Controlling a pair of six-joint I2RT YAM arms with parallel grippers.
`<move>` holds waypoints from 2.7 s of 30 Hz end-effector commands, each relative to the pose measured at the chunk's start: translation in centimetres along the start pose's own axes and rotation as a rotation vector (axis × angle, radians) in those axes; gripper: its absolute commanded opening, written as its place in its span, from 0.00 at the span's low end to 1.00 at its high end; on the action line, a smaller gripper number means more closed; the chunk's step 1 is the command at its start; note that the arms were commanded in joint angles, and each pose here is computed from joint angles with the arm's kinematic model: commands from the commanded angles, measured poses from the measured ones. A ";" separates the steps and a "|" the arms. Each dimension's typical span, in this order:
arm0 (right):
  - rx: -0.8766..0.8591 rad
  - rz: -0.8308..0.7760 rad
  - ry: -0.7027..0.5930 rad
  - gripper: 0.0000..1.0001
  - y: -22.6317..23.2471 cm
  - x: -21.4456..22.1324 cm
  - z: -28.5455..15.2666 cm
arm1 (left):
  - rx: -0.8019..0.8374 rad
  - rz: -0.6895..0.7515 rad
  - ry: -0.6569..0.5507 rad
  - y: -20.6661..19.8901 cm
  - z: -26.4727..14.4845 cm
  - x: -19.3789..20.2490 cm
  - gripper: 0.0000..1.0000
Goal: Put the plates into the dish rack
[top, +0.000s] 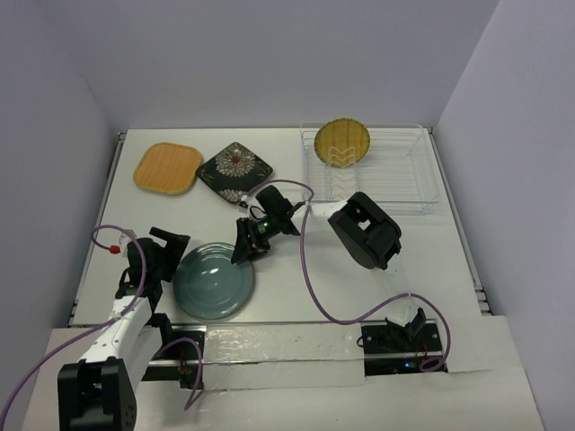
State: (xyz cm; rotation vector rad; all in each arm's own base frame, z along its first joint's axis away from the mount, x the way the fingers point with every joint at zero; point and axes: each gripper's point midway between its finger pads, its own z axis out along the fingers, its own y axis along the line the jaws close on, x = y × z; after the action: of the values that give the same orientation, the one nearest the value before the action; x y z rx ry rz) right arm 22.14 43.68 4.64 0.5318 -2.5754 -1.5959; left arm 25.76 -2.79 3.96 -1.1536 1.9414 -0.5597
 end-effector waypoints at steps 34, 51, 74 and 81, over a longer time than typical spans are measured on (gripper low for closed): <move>-0.171 -0.252 0.263 0.05 3.2 7.4 -0.2 | -0.034 0.023 0.144 1.2 -0.6 4.3 0.99; 0.030 -0.661 -0.391 0.00 11.6 -8.2 -16.1 | 0.219 0.066 -0.131 -11.5 -3.4 -4.8 0.99; 1.156 -1.535 -0.489 0.00 13.5 -15.7 -54.4 | 0.021 0.122 -0.322 -13.1 -1.7 -10.7 0.99; 1.247 -1.645 -0.329 0.00 10.4 -15.7 -56.5 | -0.046 0.144 -0.317 -13.7 -0.4 -11.5 0.99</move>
State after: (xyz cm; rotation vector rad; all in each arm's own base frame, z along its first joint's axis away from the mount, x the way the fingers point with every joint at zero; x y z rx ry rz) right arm 47.13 3.85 37.90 2.6076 -3.2826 0.3299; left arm 34.65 0.04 16.81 -1.0622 1.7706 -0.2810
